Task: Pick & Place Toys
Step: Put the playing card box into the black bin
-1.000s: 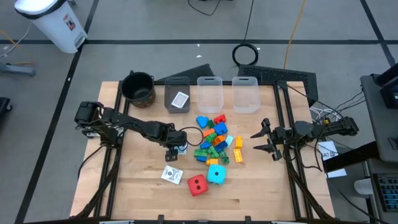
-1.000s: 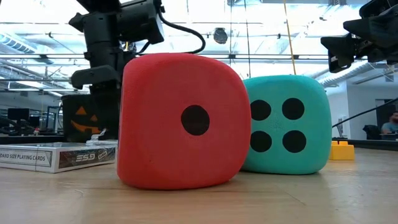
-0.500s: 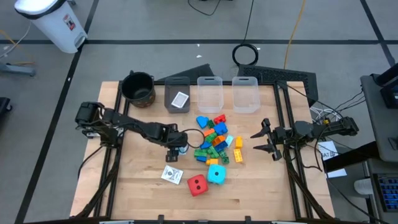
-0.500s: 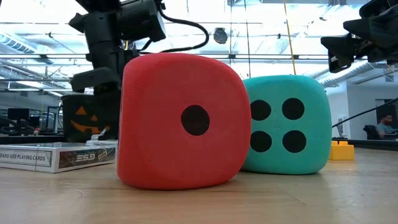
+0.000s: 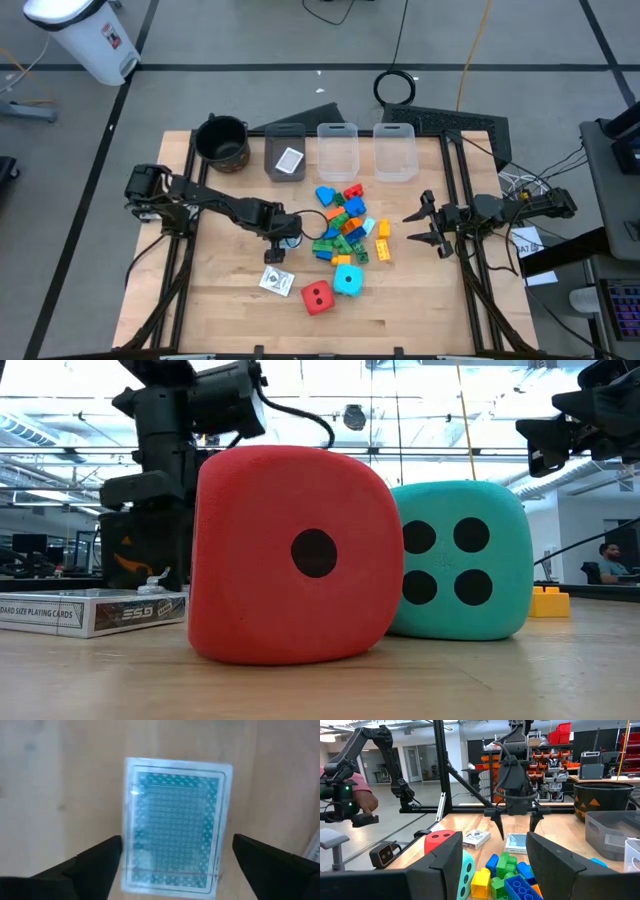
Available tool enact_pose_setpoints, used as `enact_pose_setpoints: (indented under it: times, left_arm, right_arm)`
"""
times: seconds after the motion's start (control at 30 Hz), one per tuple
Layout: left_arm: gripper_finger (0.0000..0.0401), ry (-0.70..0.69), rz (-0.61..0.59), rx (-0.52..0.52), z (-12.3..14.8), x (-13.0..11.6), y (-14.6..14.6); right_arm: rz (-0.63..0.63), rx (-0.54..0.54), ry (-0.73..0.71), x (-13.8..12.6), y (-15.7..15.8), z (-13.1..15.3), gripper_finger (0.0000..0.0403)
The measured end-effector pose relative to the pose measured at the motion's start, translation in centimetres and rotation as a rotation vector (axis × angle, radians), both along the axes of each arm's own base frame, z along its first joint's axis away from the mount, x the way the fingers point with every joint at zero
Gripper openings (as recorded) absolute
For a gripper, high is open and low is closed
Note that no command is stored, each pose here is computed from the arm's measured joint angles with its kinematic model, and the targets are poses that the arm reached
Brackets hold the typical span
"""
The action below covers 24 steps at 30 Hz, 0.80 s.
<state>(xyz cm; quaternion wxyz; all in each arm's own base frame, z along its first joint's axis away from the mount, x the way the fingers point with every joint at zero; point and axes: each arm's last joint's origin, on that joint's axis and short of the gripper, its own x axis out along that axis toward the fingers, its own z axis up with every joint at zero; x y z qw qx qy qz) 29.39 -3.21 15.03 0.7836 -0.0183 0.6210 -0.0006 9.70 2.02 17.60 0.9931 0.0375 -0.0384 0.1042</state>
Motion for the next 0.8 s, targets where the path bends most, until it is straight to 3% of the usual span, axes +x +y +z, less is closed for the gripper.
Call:
enact_pose_setpoints:
  times: [0.23,0.4,0.53,0.8]
  left_arm:
    - [0.0376,0.078,-0.067,0.015,-2.6,0.6,-0.1]
    - [0.0346,0.068,-0.068,0.022,-2.4,0.6,-0.1]
    - [0.0305,0.017,0.005,0.014,-1.1,0.3,-0.1]
    - [0.0305,-0.118,0.245,0.07,3.8,-0.8,0.6]
  right_arm:
    - [0.0,0.0,-0.001,0.0,0.0,0.0,0.0187]
    - [0.0,0.0,0.0,0.0,0.0,0.0,0.0187]
    - [0.0,0.0,-0.001,0.0,0.0,0.0,0.0188]
    - [0.0,0.0,0.0,0.0,0.0,0.0,0.0187]
